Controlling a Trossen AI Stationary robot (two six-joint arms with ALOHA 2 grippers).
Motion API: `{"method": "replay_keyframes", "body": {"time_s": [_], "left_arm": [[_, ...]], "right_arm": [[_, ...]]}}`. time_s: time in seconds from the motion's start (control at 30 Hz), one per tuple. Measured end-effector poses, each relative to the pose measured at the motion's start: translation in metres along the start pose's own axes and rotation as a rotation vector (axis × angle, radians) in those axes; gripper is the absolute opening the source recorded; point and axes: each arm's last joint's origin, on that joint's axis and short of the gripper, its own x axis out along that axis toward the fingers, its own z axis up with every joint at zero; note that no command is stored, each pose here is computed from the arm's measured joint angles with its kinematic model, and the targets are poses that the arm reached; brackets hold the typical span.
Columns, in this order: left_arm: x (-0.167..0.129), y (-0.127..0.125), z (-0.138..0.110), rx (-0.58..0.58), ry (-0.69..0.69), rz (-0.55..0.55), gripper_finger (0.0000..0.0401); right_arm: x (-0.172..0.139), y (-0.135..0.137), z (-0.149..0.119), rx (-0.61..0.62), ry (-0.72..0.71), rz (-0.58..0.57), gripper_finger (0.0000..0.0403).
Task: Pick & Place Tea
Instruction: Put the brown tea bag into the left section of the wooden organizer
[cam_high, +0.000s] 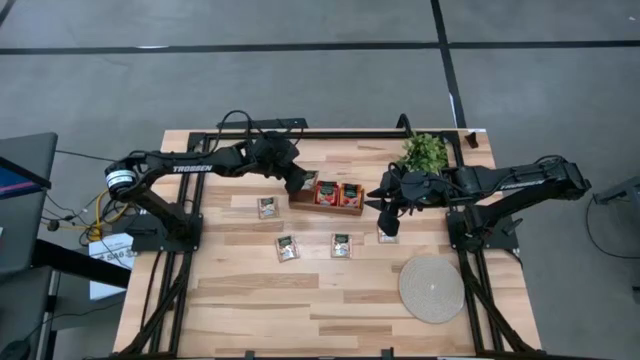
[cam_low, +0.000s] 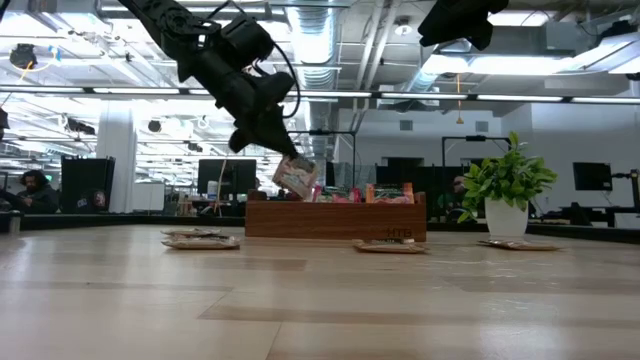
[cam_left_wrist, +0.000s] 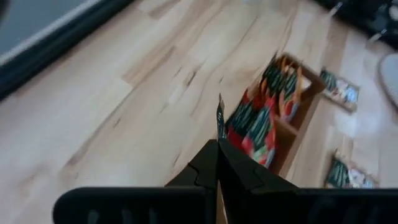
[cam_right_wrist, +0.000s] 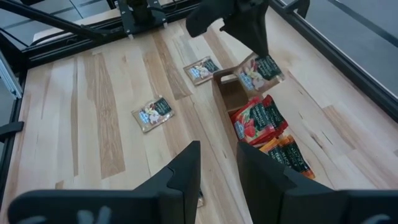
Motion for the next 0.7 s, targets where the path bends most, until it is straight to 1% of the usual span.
{"method": "replay_keyframes", "body": {"time_s": [0.1, 0.33, 0.47, 0.7], "left_arm": [[0.002, -0.002, -0.003, 0.012, -0.055, -0.018, 0.0], [-0.009, 0.002, -0.023, 0.012, -0.059, -0.003, 0.0], [-0.017, 0.003, -0.027, 0.027, -0.133, 0.005, 0.0], [-0.016, 0.008, -0.046, 0.019, -0.207, -0.022, 0.0]], "right_arm": [[0.0, 0.0, 0.0, 0.001, 0.0, 0.0, 0.0097], [0.0, 0.0, 0.0, 0.002, 0.0, 0.0, 0.0097], [0.0, 0.0, 0.0, 0.01, 0.0, 0.0, 0.0097], [0.0, 0.0, 0.0, 0.018, 0.0, 0.0, 0.0097]]}}
